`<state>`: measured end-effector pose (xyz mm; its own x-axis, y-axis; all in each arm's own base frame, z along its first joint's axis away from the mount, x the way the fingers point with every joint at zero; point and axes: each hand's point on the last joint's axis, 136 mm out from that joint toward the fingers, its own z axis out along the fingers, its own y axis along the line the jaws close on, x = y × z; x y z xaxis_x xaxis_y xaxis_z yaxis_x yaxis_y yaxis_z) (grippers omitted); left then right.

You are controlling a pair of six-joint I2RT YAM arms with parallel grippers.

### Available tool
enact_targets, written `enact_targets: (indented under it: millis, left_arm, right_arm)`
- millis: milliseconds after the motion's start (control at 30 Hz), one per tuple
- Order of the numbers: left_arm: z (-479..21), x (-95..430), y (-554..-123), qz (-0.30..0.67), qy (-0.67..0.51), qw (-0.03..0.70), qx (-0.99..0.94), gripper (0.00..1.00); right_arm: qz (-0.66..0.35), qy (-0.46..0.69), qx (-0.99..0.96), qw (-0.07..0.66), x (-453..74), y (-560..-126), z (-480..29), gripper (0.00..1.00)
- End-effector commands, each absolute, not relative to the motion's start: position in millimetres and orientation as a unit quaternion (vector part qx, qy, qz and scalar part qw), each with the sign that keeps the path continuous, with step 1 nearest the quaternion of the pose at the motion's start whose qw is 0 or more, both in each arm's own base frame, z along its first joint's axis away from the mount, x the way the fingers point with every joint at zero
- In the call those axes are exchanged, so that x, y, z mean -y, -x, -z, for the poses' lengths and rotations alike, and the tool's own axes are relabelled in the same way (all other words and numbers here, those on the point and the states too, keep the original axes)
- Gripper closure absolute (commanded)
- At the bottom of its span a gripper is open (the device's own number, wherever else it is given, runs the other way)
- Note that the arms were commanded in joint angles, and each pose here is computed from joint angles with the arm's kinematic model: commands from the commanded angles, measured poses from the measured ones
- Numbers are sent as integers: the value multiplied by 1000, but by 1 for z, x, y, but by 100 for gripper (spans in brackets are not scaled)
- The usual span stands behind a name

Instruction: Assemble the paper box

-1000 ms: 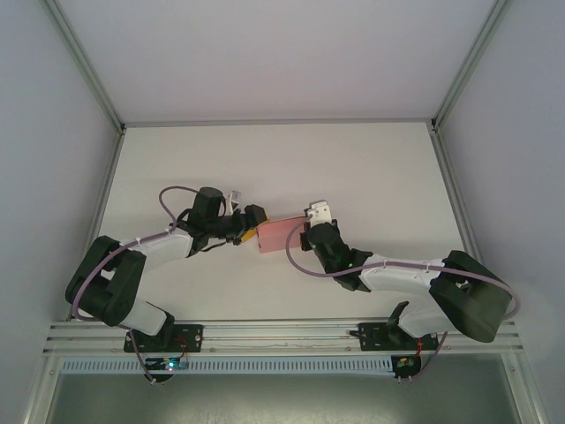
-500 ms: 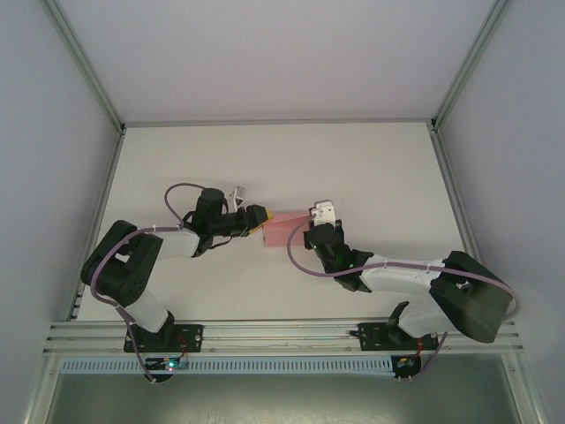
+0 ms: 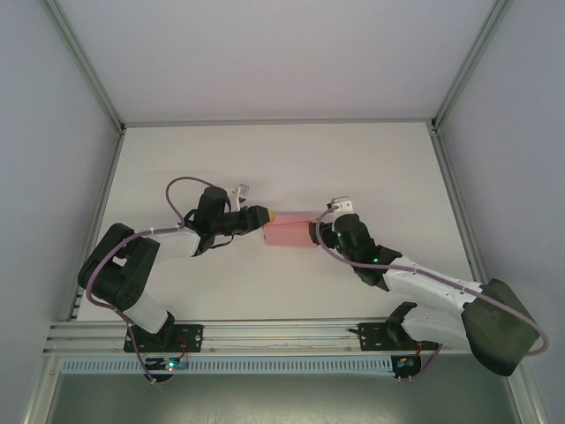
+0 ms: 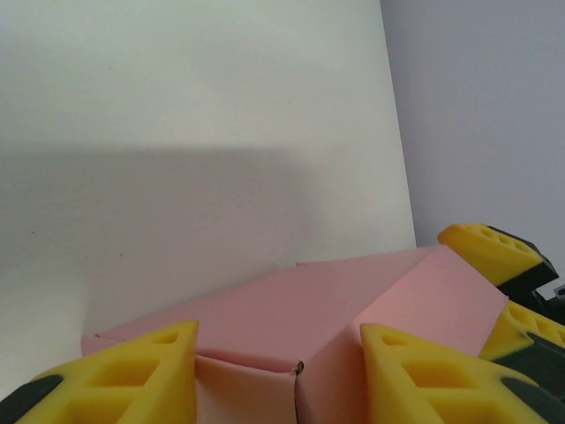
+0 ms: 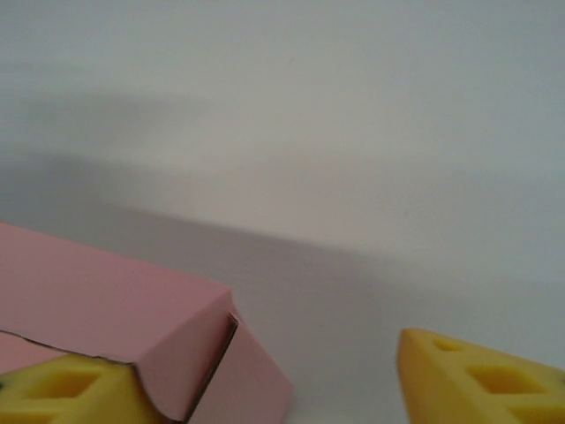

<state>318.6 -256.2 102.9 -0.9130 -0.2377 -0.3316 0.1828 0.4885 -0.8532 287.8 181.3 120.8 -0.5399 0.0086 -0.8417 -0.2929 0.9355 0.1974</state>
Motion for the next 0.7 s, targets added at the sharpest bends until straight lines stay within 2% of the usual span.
enact_targets:
  millis: [0, 267, 433, 667]
  left_arm:
    - [-31, 245, -279, 426, 44, 106, -897, 71]
    - [-34, 244, -279, 417, 35, 114, -901, 72]
    - [-37, 246, -278, 413, 25, 119, -902, 72]
    - [-34, 246, -277, 407, 18, 117, -906, 72]
  right_arm:
    - [-280, 116, -847, 437, -211, -270, -142, 23]
    - [-333, 116, -817, 456, -219, -274, -184, 7]
    - [-282, 27, -856, 433, -195, -292, -163, 7]
    - [-272, -14, -879, 390, -190, -289, -115, 10]
